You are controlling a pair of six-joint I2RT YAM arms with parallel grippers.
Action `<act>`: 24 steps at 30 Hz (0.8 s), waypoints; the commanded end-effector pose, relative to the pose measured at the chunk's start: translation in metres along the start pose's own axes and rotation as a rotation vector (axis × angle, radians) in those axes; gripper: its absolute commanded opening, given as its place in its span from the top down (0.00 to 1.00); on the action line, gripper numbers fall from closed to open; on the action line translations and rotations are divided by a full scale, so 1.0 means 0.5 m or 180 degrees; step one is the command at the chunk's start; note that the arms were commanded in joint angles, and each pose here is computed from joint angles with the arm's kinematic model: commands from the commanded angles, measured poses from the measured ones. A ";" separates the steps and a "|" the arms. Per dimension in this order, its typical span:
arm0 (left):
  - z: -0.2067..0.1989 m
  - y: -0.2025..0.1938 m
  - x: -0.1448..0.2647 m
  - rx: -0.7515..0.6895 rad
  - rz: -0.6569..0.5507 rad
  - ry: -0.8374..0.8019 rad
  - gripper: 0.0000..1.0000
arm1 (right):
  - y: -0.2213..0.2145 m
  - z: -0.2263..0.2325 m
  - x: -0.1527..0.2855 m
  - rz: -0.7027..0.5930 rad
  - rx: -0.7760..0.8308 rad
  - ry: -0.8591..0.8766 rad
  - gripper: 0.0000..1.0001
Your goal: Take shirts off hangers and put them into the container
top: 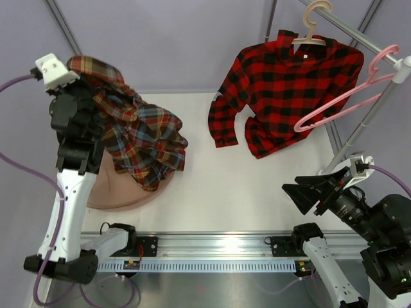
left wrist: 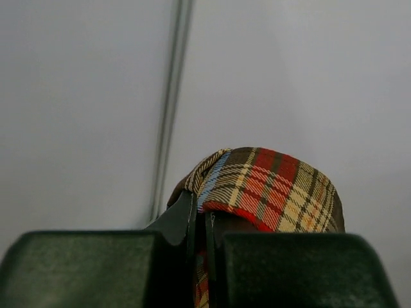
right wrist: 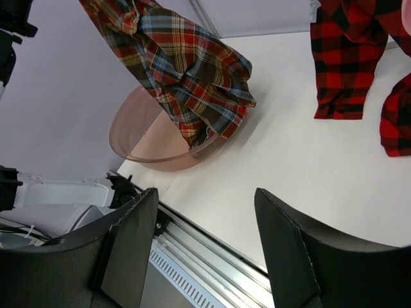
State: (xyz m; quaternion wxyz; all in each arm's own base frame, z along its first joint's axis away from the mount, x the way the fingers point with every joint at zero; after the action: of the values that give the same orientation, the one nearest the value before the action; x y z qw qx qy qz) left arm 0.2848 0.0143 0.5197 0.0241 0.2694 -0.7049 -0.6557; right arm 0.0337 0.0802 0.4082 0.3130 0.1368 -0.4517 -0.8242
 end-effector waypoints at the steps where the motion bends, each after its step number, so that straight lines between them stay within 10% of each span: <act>1: 0.091 0.061 0.065 0.0638 -0.0329 0.0490 1.00 | 0.001 0.004 0.007 -0.0037 0.0077 0.0019 0.30; 12: 0.199 0.152 0.145 0.0385 -0.0580 0.1063 1.00 | -0.007 0.016 0.021 -0.0034 0.0068 0.0121 0.29; 24: 0.209 0.033 0.187 0.0221 0.0220 0.1091 1.00 | -0.017 0.023 0.031 -0.0060 0.0030 0.0202 0.29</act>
State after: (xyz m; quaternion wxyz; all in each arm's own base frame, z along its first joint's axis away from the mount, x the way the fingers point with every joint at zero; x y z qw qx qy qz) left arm 0.1449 0.0746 0.5086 0.1287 0.3916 -0.7136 -0.5664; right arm 0.0186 0.0787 0.4055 0.3113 0.1522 -0.4505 -0.8228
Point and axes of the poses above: each gripper's point midway between its finger pads, its own x axis back along the fingers, its own z axis along the line the jaws close on, y = z × x, the point moved 6 cm from there along x, back along the fingers, and after that the axes turned 5 degrees about -x, right-handed, at the moved point
